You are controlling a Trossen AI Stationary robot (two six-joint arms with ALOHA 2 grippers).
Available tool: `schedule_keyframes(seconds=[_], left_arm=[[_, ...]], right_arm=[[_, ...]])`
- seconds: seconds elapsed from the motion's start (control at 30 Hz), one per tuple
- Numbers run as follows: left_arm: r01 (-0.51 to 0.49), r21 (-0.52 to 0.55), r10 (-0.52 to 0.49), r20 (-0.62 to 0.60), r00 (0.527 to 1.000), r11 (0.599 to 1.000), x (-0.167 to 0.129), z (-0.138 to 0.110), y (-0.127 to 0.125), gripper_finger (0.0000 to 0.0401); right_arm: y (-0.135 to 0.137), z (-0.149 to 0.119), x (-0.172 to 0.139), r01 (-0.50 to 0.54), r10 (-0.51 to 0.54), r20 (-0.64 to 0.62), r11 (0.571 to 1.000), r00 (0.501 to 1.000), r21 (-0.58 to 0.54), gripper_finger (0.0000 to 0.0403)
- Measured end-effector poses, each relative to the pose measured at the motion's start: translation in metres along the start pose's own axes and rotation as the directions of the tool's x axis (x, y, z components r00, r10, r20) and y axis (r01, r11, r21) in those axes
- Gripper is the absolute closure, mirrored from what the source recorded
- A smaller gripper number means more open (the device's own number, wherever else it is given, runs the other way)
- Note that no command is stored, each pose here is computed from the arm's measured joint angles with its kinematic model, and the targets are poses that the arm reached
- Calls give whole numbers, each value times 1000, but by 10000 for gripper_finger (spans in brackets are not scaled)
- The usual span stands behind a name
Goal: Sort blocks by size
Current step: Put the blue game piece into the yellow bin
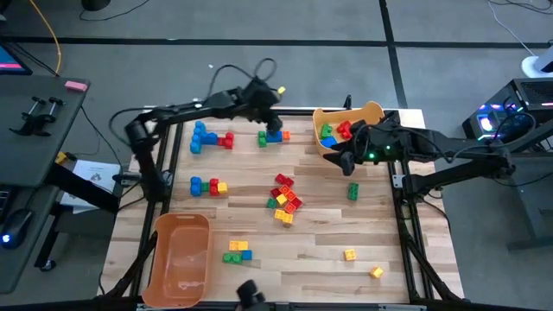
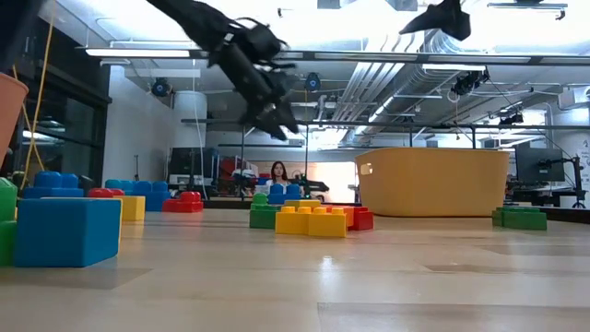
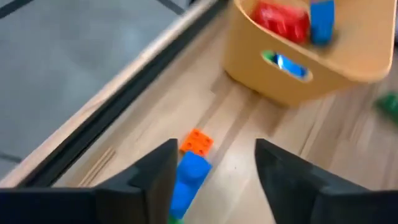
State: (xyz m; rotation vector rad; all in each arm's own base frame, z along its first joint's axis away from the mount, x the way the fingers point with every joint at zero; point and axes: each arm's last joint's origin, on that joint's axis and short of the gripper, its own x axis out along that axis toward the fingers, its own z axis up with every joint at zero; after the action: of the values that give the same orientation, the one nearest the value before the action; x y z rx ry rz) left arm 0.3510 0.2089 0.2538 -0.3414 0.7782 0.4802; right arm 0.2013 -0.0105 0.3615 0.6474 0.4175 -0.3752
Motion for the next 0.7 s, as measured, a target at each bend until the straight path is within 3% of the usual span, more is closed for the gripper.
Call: schedule_keyframes(seconds=[0.2,0.47,0.7], left_arm=[[-9,205,52,-208,977,979,37,17,-6,158],[-44,334,185,-405,895,942,74,11,0,158],[25,400,197,-503,841,916,89,-3,3,158]], right_arm=[[1,-2,10,21,-20,-23,1000,1000,14,128],[2,-7,31,58,-56,-80,998,995,23,128],[2,-12,44,59,-54,-140,998,989,27,128]])
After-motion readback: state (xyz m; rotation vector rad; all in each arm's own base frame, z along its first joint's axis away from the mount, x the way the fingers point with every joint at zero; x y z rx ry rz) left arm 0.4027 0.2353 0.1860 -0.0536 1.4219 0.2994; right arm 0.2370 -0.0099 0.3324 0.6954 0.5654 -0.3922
